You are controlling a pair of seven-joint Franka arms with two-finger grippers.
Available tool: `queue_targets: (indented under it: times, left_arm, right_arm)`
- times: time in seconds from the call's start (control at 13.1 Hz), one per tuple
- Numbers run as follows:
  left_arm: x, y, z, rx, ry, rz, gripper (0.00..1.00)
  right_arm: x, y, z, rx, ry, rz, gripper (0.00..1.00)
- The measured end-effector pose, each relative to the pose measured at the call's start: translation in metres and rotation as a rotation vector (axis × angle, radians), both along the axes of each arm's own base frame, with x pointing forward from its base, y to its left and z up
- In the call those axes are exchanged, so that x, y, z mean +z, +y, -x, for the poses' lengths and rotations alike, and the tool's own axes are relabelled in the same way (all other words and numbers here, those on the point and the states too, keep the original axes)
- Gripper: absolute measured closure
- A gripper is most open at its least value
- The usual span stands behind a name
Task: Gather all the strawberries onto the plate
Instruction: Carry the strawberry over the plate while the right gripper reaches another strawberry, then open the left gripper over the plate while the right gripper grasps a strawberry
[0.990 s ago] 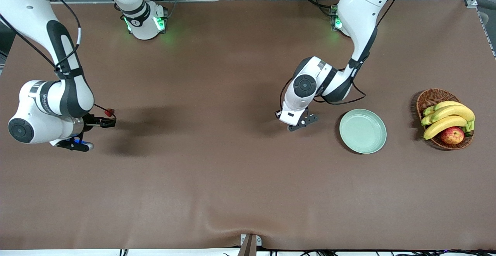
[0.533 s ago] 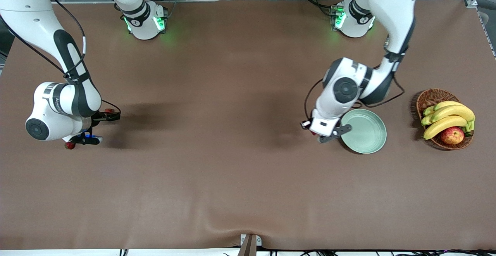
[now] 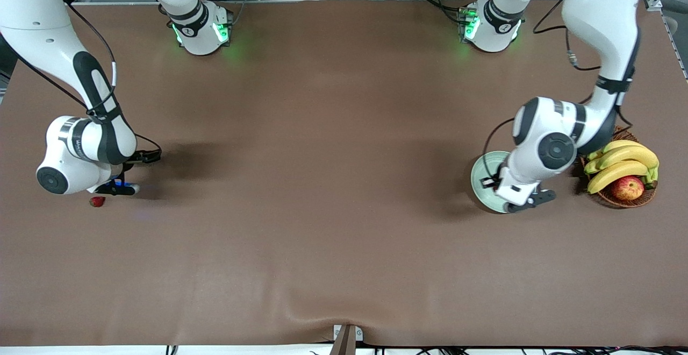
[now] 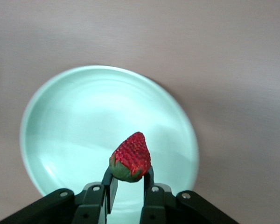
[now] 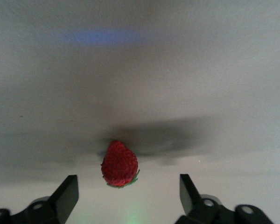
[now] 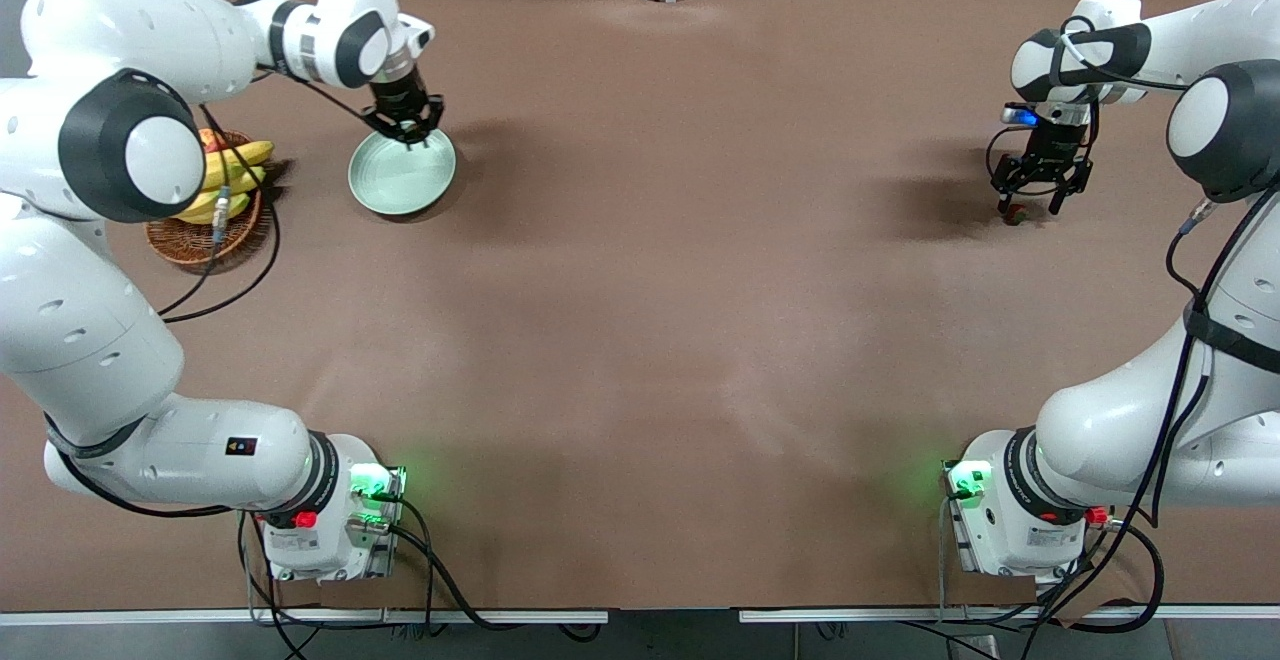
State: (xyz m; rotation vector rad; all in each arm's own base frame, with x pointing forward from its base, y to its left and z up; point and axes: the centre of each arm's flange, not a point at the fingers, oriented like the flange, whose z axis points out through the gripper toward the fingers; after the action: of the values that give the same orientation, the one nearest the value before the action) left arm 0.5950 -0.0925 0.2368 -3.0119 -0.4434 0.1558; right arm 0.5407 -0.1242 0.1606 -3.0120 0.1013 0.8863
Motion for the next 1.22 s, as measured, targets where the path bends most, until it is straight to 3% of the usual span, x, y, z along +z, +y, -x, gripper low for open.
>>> queue_targets:
  times: [0.23,0.46,0.53,0.76,0.84,1.07,1.22]
  left_arm:
    - [-0.019,0.009,0.004,-0.003,0.034,-0.005,0.69]
    - [-0.013,0.01,0.0,-0.002,0.019,-0.003,0.43]
    - [-0.005,0.009,-0.003,-0.002,0.006,-0.001,0.34]
    - [0.033,-0.002,-0.009,-0.016,-0.028,0.0,0.05]
    - [0.049,-0.011,-0.01,-0.027,-0.032,0.001,0.0]
    - [0.088,-0.048,-0.014,-0.061,-0.04,0.018,0.0]
    - [0.102,-0.066,-0.018,-0.047,-0.053,0.065,0.0]
  right_arm:
    - [-0.006,0.0,0.002,0.0,0.01,-0.001,0.29]
    - [-0.008,0.001,-0.002,0.005,-0.017,0.002,0.63]
    - [-0.007,0.002,-0.004,0.008,-0.027,0.003,0.7]
    - [0.004,0.029,-0.029,0.062,-0.133,0.008,0.69]
    - [0.011,0.055,-0.043,0.077,-0.171,0.003,0.69]
    - [0.04,0.187,-0.074,-0.035,-0.256,-0.061,0.69]
    - [0.052,0.289,-0.07,-0.139,-0.262,-0.142,0.69]
